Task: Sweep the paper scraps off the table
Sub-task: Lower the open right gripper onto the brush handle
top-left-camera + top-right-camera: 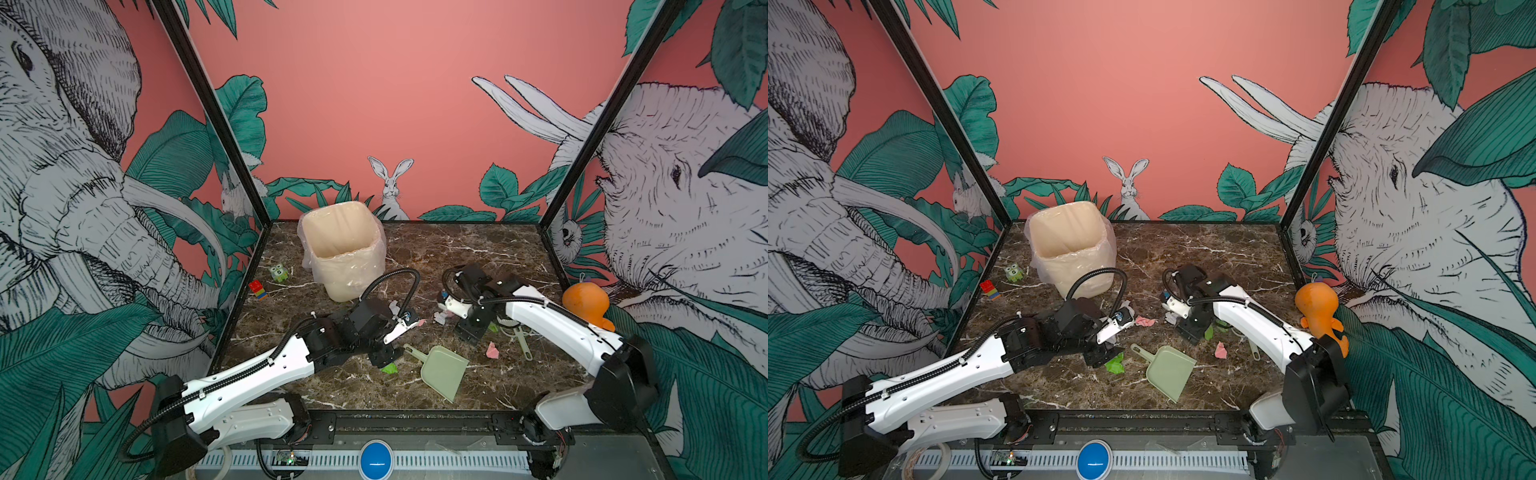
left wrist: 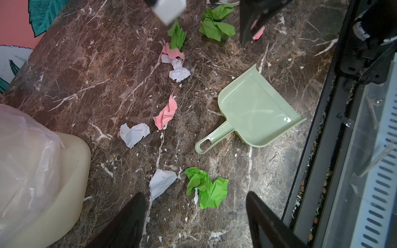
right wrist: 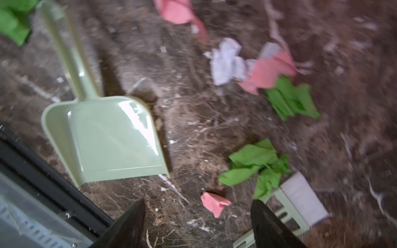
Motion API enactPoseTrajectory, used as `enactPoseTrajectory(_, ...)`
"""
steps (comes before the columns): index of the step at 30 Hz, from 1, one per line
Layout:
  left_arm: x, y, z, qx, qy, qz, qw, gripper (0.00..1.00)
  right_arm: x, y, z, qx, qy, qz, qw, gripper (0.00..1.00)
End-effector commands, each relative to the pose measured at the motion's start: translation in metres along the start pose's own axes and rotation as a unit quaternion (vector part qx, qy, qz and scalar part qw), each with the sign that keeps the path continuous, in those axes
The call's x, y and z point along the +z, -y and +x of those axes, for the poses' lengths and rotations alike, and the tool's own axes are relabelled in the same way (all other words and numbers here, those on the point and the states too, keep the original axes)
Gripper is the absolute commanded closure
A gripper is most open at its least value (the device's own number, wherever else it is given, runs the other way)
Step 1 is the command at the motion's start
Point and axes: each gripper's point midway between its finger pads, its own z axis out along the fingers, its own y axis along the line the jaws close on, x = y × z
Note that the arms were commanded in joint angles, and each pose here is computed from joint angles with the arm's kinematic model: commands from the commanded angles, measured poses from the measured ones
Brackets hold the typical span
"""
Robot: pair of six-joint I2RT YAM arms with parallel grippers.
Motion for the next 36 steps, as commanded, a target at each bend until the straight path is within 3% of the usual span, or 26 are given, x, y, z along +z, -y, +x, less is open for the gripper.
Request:
enactPoseTrajectory(1,0.002,0.000,-0.012,-0.021,0.018,0.001,1.000,0.24,-0.010,0.037,0.028,0.149,0.001,0.053,0.987,0.21)
enactPoseTrajectory(6,0.007,0.001,-0.021,-0.048,0.031,0.007,0.998,0.22,-0.014,0.080,0.076,0.318,-0.023,0.086,0.944,0.21)
enactPoseTrajectory(9,0.007,0.001,-0.023,-0.058,0.036,0.006,0.998,0.21,-0.016,0.100,0.096,0.369,-0.039,0.107,0.922,0.19)
enactPoseTrajectory(13,0.006,-0.001,-0.023,-0.065,0.040,0.001,0.997,0.19,-0.010,0.115,0.109,0.425,-0.053,0.077,0.900,0.18)
enactPoseTrajectory(16,0.007,-0.001,-0.023,-0.069,0.039,0.001,0.997,0.17,-0.018,0.126,0.097,0.500,-0.009,0.023,0.866,0.13)
enactPoseTrajectory(21,0.011,-0.001,-0.024,-0.063,0.040,0.002,0.997,0.16,-0.008,0.120,0.110,0.541,-0.015,0.036,0.840,0.11)
enactPoseTrajectory(27,0.013,0.000,-0.021,-0.060,0.038,0.004,0.997,0.15,0.026,0.108,0.135,0.610,-0.002,0.029,0.792,0.09)
enactPoseTrajectory(36,0.008,-0.002,-0.018,-0.061,0.036,-0.003,0.997,0.15,0.064,0.099,0.149,0.643,-0.005,0.005,0.766,0.09)
